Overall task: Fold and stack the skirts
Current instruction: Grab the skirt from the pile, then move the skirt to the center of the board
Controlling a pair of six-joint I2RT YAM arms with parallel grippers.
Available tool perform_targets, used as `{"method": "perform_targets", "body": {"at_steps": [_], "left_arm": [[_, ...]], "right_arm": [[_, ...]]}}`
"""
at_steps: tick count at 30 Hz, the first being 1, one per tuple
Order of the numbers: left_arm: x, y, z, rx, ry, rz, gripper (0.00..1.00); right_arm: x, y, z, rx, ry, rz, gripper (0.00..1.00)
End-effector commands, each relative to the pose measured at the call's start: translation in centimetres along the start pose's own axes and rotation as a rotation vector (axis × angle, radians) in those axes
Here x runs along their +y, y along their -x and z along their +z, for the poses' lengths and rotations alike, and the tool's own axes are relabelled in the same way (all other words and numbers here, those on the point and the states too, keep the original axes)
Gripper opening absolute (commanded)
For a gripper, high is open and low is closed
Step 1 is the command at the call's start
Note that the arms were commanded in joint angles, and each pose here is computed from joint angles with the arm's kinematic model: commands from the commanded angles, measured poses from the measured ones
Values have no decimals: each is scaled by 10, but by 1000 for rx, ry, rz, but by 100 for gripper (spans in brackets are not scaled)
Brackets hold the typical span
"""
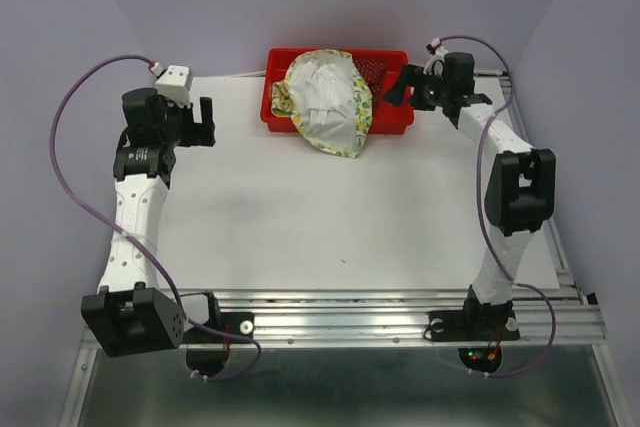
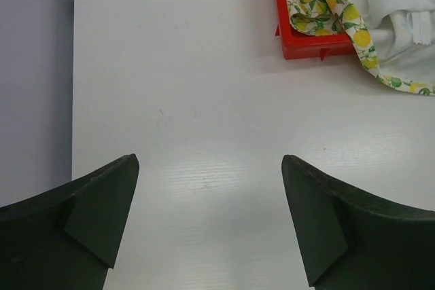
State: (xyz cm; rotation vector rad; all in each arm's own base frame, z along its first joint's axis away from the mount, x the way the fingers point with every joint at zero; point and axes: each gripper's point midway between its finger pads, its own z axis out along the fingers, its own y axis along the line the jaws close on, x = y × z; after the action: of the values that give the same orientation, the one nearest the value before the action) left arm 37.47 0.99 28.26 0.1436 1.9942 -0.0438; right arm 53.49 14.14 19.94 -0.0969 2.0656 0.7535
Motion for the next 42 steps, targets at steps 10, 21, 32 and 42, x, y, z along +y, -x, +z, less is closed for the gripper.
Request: {"method": "perform_targets", "body": {"at_steps": [10,21,32,42], "left_arm": [[7,4,7,15,26,-8,99],[9,-3,6,22,42,-1,99],[7,18,-4,-43,33,18,99],[-2,17,-8,-60,-14,36,99]], "right_arm": [[14,-1,104,5,164,143,75],[63,5,93,11,373,189,15],[191,15,2,14,676,-164,1],[173,-223,-72,570,606,-717,1]]}}
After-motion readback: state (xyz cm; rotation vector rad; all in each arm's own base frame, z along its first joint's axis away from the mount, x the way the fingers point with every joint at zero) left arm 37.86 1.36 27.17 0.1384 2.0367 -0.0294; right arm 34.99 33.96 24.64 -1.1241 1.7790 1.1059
